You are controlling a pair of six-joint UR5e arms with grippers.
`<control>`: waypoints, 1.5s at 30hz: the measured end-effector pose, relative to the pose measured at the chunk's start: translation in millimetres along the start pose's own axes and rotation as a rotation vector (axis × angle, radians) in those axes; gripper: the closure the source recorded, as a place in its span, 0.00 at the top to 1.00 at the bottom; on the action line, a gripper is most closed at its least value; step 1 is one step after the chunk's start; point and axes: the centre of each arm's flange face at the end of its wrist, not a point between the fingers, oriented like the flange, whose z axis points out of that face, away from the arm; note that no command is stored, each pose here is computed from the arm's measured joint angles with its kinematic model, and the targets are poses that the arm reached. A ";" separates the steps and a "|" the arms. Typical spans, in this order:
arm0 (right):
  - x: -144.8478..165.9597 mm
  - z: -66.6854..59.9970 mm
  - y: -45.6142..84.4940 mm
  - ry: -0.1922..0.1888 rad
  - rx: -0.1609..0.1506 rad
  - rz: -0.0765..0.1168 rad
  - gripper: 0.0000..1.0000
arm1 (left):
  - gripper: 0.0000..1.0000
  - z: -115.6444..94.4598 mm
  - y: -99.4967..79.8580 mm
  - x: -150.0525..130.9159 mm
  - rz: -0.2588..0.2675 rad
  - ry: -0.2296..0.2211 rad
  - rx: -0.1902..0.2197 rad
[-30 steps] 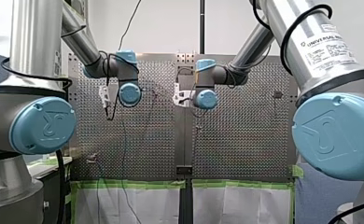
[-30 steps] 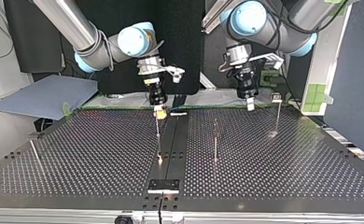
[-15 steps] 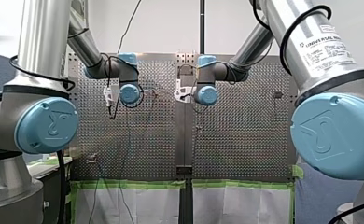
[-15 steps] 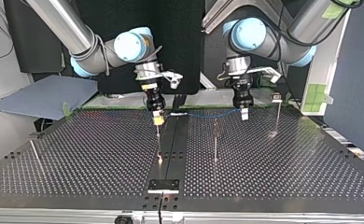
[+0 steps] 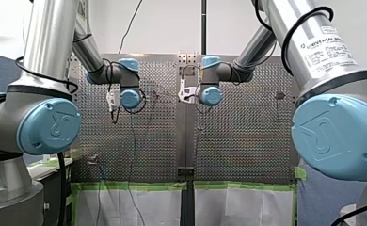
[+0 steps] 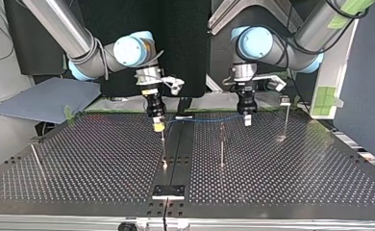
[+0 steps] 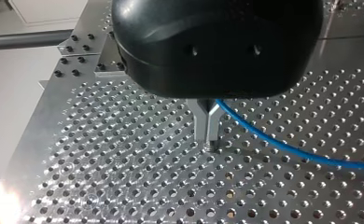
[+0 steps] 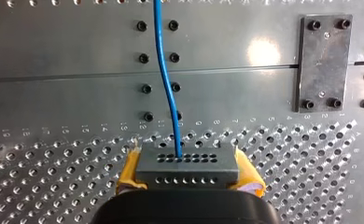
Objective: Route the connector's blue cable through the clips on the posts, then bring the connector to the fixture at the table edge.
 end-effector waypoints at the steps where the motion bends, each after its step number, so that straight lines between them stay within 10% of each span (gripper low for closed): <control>1: -0.1 0.2 0.6 0.000 0.000 0.000 0.00 | 0.00 1.7 -0.1 -0.3 -0.001 -0.001 0.004; 45: 0.4 16.5 41.1 0.017 -0.025 -0.006 0.00 | 0.00 56.6 -2.0 -4.4 -0.024 -0.005 0.064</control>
